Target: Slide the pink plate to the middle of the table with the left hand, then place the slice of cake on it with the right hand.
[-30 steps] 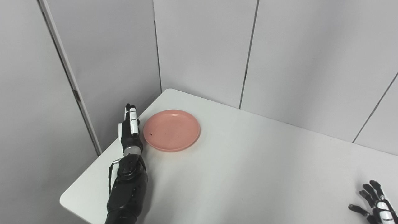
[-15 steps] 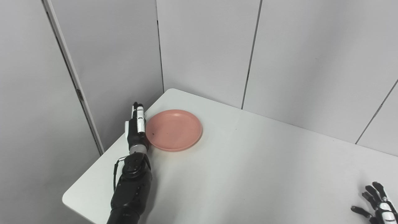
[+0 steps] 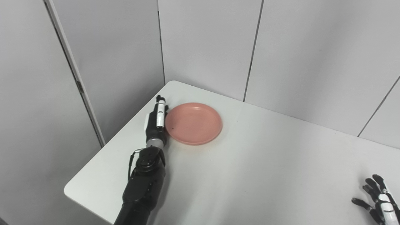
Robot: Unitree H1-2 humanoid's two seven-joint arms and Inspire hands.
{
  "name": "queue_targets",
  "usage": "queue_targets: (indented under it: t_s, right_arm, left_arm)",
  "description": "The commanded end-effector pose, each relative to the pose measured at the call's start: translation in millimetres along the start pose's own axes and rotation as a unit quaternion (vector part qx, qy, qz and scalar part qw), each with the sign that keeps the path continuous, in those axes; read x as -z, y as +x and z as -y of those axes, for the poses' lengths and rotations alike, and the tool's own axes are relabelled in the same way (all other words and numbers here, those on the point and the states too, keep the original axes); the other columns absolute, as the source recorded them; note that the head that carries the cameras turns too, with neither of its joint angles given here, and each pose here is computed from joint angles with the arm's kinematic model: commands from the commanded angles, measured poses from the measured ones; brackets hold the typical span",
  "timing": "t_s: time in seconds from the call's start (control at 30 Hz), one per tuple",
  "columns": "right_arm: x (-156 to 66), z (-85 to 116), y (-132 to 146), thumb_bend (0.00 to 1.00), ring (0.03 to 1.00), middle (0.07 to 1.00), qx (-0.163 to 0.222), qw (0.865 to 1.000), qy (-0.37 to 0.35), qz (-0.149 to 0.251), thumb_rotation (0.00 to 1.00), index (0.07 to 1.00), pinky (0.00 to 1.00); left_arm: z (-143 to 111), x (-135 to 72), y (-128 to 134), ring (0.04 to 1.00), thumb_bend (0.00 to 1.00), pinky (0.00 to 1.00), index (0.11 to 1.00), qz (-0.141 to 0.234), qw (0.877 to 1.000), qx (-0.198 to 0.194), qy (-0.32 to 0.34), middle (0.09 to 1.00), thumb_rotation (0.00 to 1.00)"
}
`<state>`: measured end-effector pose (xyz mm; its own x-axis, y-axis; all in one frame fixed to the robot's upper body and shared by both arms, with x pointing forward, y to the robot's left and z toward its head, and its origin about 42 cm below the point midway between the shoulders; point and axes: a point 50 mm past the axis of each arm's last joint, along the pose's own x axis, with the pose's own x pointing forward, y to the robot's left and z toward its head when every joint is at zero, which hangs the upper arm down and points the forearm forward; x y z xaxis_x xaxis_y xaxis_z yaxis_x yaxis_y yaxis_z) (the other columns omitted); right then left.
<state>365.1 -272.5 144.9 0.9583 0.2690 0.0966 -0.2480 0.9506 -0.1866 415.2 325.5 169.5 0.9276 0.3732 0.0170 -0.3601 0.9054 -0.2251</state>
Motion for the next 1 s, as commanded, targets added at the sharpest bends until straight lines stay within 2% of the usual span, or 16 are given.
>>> queue_targets:
  t_s: [0.0,0.2,0.47,0.6,0.97]
  right_arm:
    - [1.4,0.6,-4.4,0.24,0.929,0.937,0.002,1.000,0.001,-0.019,1.00,0.955,0.96]
    - [-2.3,-3.9,-3.7,0.22,0.908,0.919,0.003,1.000,-0.004,-0.018,0.98,0.934,0.93]
    - [-1.2,-12.5,-2.0,0.20,0.878,0.898,0.003,1.000,-0.010,-0.012,0.93,0.915,0.88]
    - [-1.1,-18.2,-2.2,0.21,0.878,0.897,0.002,1.000,-0.015,-0.010,0.93,0.915,0.88]
    - [-2.4,-30.9,-1.7,0.21,0.881,0.896,0.000,0.999,-0.029,-0.015,1.00,0.920,0.89]
  left_arm:
    - [32.3,12.2,-9.3,0.971,0.38,0.97,0.996,-0.041,0.997,0.064,-0.005,0.989,1.00]
    - [55.3,13.6,-22.5,0.968,0.38,0.97,0.987,-0.047,0.993,0.104,0.007,0.985,1.00]
    - [72.0,14.6,-39.5,0.949,0.36,0.93,0.974,-0.059,0.988,0.145,0.010,0.970,1.00]
    - [77.5,17.8,-47.0,0.960,0.36,0.95,0.986,-0.069,0.983,0.167,0.018,0.975,1.00]
    - [95.0,31.7,-69.7,0.960,0.37,0.94,0.987,-0.090,0.968,0.232,0.026,0.983,1.00]
